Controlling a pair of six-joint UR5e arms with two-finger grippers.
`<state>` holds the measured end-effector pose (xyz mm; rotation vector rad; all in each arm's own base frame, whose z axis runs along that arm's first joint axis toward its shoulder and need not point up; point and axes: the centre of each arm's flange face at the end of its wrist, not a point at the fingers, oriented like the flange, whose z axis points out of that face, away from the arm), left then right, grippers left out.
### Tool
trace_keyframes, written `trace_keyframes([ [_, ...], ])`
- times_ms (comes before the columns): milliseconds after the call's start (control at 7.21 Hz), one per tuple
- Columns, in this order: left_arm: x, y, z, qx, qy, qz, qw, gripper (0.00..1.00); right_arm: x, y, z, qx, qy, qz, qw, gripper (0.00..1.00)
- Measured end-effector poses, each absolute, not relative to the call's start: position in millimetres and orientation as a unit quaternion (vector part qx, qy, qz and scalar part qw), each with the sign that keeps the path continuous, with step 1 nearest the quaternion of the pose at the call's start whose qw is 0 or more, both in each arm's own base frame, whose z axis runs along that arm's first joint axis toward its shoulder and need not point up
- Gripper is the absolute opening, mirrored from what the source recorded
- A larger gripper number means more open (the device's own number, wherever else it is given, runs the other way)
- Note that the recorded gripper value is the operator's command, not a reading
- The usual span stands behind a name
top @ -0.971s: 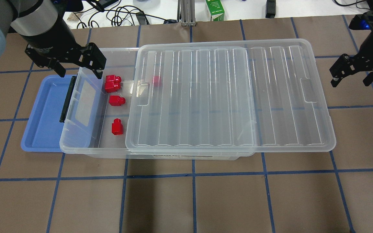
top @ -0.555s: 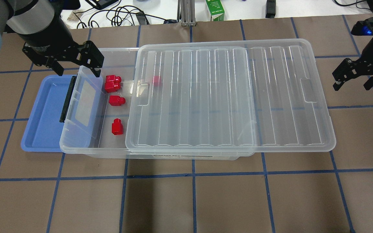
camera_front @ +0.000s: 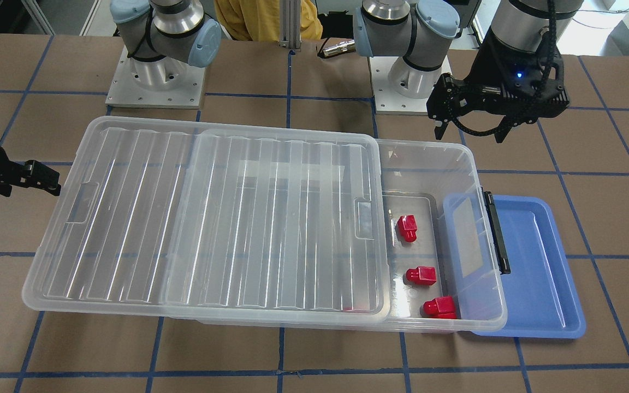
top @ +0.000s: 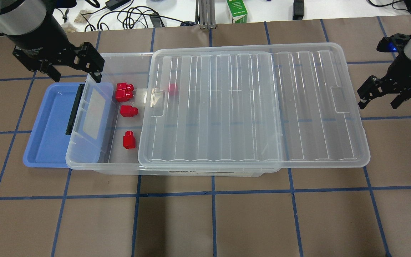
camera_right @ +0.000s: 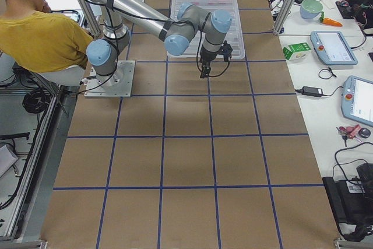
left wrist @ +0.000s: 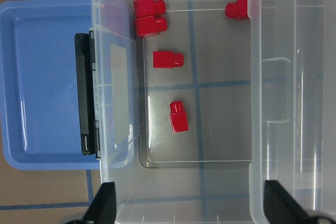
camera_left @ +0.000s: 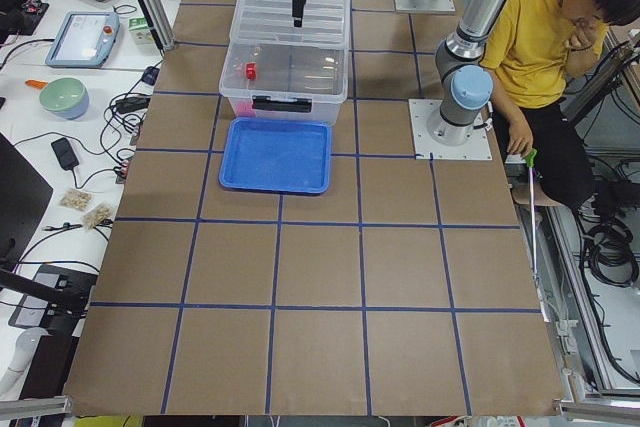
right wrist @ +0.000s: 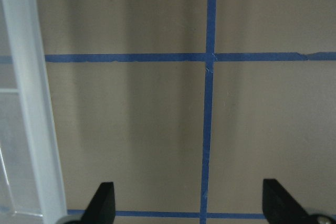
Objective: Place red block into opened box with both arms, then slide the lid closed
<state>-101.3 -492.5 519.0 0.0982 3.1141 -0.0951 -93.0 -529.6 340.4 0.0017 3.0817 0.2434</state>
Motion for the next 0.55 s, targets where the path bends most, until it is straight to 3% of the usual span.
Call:
trace_keyframes([
  [555, -101, -492, 519, 0.032, 0.999, -0.031, 0.012, 1.0, -70, -533, 340, 0.005, 0.997, 0.078, 0.023, 1.0],
])
